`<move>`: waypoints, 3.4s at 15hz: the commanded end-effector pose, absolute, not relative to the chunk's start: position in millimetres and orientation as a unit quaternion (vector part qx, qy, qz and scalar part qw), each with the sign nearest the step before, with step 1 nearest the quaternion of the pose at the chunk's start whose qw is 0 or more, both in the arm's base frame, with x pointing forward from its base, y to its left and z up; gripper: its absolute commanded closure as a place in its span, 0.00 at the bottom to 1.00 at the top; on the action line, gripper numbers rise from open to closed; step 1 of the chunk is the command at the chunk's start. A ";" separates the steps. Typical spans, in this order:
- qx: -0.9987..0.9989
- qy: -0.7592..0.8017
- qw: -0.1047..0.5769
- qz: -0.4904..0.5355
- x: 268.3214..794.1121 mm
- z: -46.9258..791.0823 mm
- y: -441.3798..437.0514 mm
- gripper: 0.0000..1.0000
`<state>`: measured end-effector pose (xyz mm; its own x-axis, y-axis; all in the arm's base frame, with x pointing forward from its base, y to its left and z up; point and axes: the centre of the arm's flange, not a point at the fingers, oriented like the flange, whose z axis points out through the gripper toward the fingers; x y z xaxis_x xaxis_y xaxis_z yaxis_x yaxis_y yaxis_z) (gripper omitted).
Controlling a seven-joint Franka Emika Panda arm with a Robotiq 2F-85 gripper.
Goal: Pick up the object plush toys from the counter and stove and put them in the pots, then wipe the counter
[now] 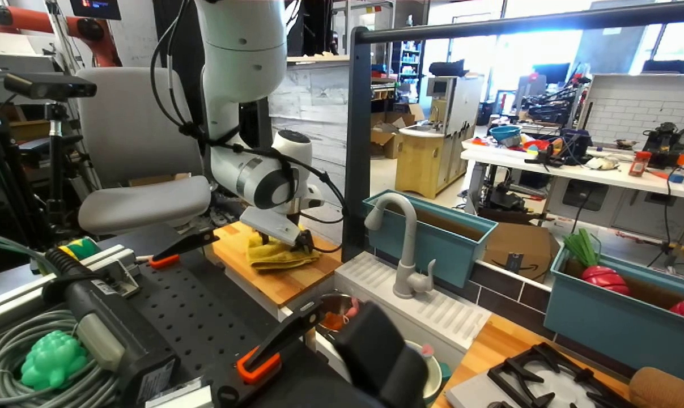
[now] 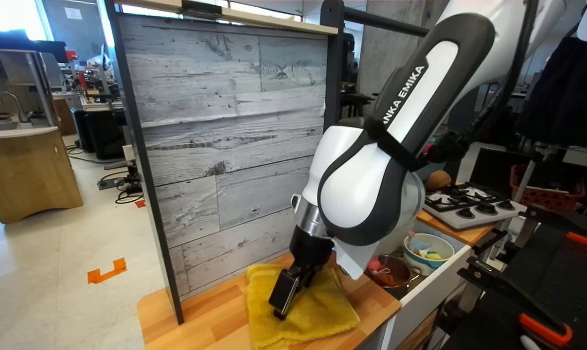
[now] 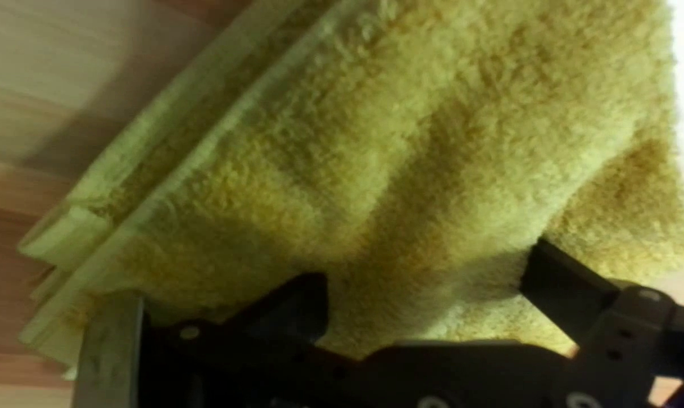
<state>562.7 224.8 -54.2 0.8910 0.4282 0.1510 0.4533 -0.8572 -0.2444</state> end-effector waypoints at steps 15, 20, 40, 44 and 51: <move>-0.957 -0.265 0.028 -0.113 517.9 -39.7 255.5 0.00; -0.980 -0.168 0.072 -0.081 464.0 -83.5 247.9 0.00; -0.996 -0.030 0.059 -0.062 472.9 -43.0 181.0 0.00; -0.989 -0.086 0.087 -0.087 471.7 -55.8 194.9 0.00; -0.983 -0.129 0.126 -0.019 529.1 -51.1 265.3 0.00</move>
<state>489.5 244.2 -49.3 0.9621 0.2340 0.1402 0.2601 -0.9419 -0.2126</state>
